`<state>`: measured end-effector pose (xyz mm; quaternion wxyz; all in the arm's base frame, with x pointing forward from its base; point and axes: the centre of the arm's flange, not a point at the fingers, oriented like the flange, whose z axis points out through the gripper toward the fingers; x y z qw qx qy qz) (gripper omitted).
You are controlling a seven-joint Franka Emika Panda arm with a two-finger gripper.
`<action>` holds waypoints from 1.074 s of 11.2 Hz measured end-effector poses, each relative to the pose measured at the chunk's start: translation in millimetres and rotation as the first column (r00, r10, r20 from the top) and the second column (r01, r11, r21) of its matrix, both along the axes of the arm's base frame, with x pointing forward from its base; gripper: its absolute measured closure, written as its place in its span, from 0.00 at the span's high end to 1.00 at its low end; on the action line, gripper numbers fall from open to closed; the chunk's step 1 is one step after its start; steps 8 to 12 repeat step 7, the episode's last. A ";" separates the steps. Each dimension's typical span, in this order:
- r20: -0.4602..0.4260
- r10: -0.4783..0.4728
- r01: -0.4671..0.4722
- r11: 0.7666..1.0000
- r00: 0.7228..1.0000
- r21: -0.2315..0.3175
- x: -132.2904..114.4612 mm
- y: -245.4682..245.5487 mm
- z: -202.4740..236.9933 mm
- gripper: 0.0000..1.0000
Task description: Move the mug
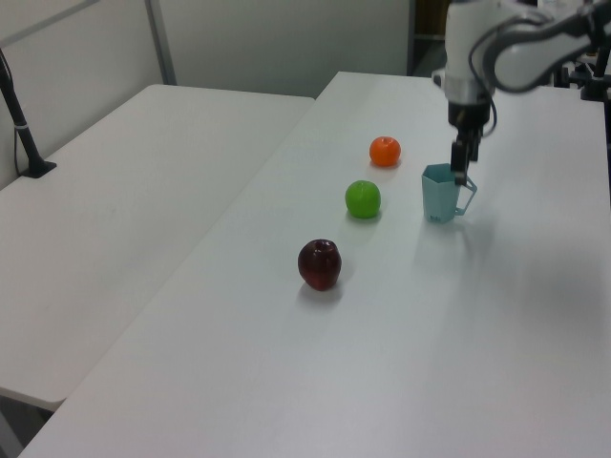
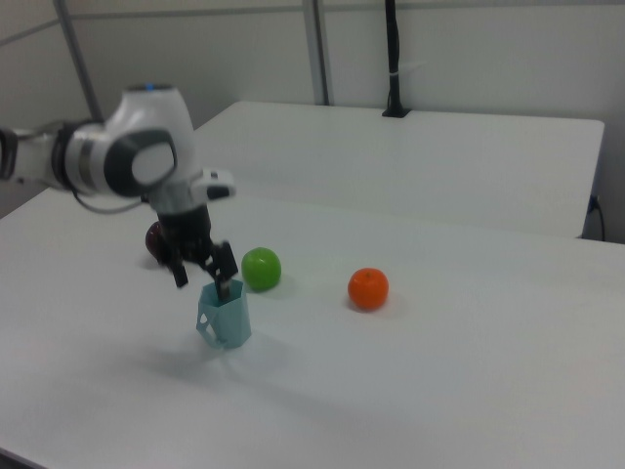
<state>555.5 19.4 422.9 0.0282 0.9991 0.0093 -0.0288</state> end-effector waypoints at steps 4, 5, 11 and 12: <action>0.027 -0.040 0.040 0.999 0.999 -0.001 8.2 -15.5 120.2 1.00; 0.041 -0.051 0.051 0.999 0.998 -0.001 9.5 -21.5 134.6 1.00; 0.047 -0.063 0.063 0.998 0.997 -0.001 9.2 -33.7 148.2 1.00; 0.047 -0.063 0.063 0.998 0.997 -0.001 9.2 -33.7 148.2 1.00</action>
